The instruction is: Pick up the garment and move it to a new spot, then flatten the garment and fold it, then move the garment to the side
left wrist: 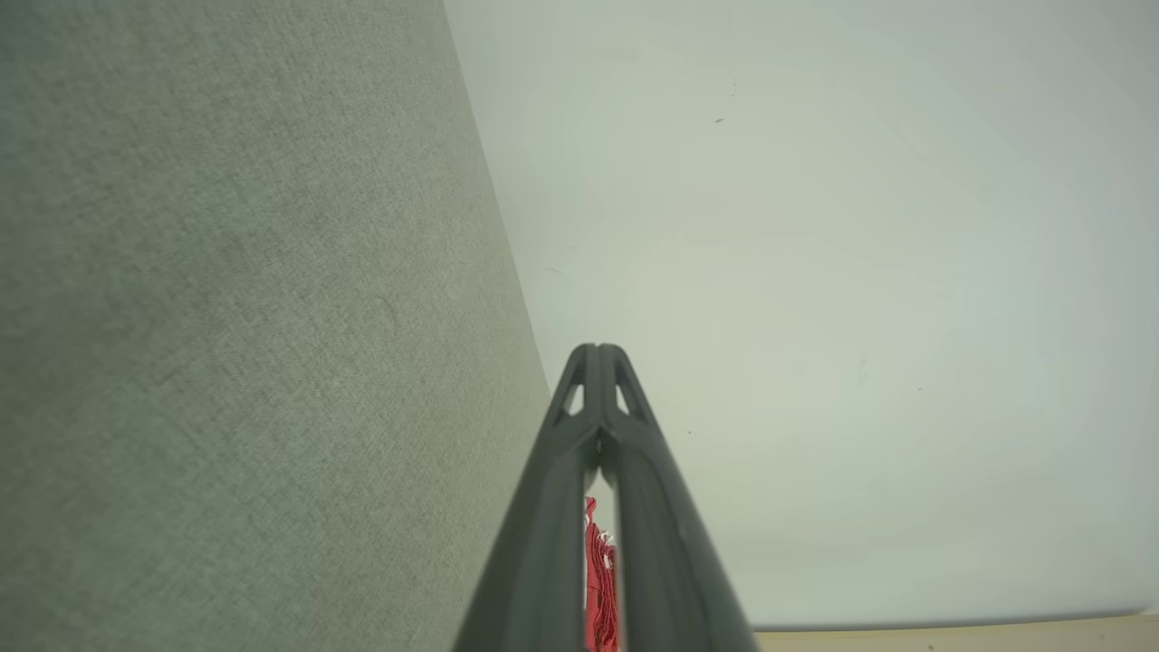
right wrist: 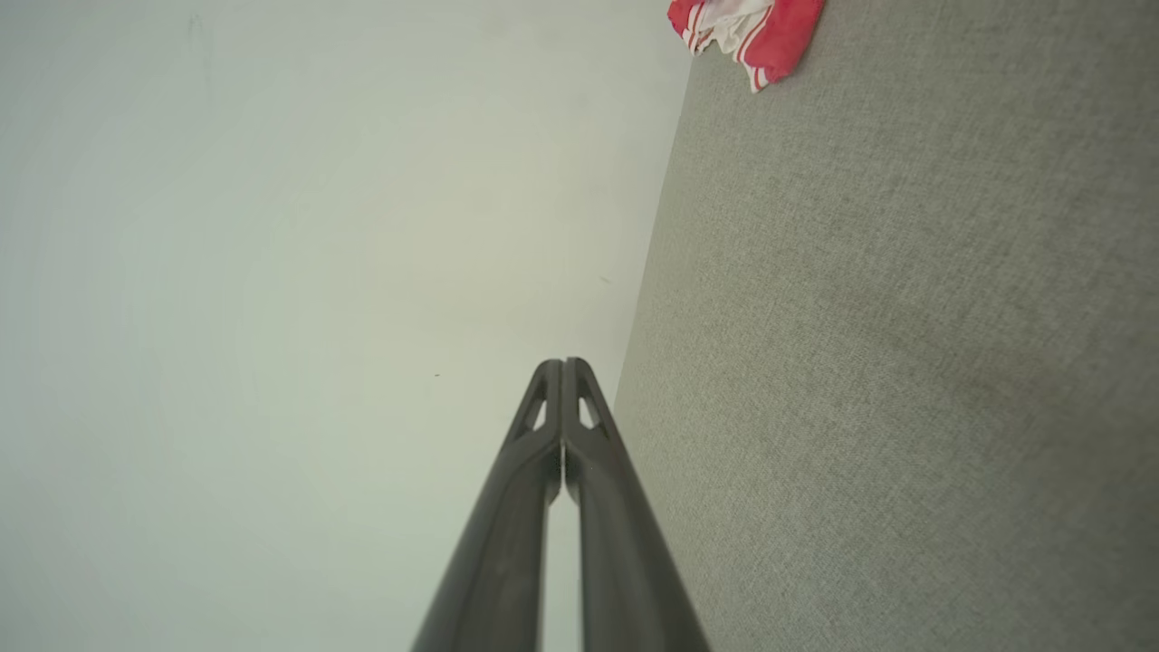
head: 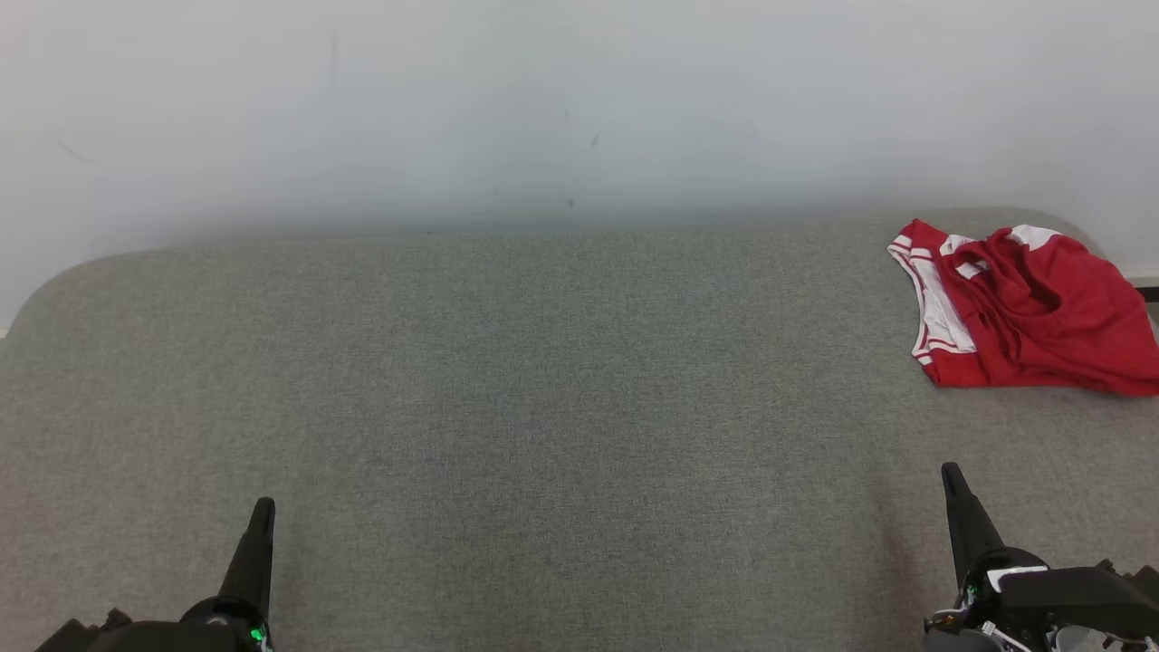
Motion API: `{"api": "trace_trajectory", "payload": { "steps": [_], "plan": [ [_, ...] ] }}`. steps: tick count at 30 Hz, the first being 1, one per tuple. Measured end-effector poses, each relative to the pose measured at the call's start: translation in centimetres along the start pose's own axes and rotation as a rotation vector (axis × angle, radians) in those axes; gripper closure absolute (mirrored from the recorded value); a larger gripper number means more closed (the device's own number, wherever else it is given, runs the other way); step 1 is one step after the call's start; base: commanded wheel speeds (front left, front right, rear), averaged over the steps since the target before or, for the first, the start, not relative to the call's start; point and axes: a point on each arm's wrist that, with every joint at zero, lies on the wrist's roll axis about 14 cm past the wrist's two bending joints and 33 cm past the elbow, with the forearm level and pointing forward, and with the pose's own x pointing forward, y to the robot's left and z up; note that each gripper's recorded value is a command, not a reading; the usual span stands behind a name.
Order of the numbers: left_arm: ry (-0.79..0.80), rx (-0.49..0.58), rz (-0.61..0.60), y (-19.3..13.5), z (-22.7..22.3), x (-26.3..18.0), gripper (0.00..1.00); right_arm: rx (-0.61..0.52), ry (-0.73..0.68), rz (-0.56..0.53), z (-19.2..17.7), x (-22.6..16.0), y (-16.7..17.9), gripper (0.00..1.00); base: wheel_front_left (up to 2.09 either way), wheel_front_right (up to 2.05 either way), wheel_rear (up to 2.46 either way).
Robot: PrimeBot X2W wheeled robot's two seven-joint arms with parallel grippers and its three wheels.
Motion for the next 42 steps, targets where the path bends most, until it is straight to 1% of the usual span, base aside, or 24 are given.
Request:
{"api": "trace_trajectory", "payload": {
  "steps": [22,42],
  "plan": [
    [0.012,-0.14,-0.023,-0.5,-0.15,0.5,1.0,0.147,-0.007,0.018,0.32,0.46,0.39,1.0,0.0,0.0,0.0],
    [0.012,-0.141,-0.024,-0.5,-0.14,0.5,1.0,0.149,-0.007,0.019,0.32,0.47,0.42,1.0,0.0,0.0,0.0]
  ]
}}
